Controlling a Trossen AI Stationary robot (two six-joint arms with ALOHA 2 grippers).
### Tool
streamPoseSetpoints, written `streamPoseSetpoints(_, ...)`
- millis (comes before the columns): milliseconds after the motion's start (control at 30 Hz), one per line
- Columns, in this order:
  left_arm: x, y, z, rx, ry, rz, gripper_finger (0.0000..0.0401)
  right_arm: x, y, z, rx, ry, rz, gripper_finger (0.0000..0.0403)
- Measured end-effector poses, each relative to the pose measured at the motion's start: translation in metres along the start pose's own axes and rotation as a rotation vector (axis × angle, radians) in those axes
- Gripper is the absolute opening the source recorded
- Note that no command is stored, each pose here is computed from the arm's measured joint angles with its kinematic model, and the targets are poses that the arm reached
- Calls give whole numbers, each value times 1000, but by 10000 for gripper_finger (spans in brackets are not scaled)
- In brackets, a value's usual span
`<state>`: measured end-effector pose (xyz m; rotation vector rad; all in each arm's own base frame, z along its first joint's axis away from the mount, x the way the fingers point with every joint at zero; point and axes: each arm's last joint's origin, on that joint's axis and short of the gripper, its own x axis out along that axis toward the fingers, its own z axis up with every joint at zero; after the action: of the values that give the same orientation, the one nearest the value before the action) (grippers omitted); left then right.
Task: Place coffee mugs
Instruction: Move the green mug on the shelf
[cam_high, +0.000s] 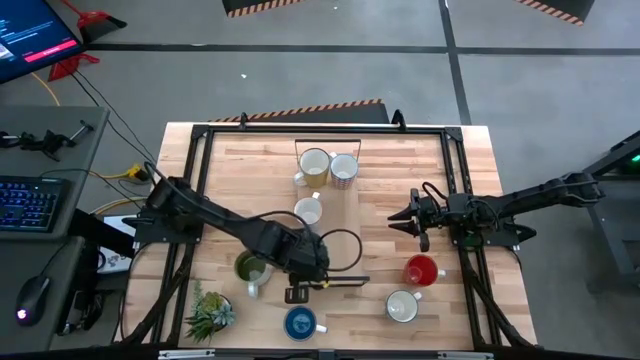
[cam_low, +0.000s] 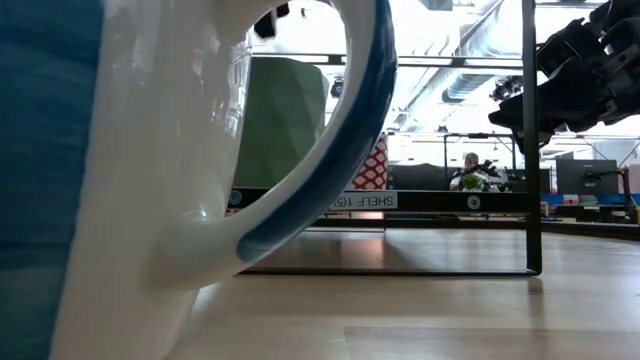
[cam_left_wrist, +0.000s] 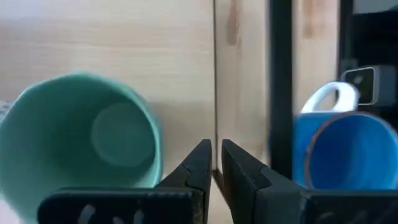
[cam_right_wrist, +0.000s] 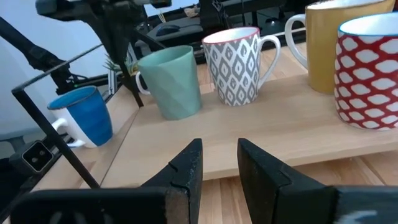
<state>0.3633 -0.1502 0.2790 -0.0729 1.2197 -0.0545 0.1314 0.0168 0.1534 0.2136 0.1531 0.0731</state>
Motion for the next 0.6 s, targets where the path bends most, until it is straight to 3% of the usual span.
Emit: streamPoseSetpoints(600, 18, 1, 0, 9, 49, 22, 26, 0, 0, 0, 2, -3, 8, 83)
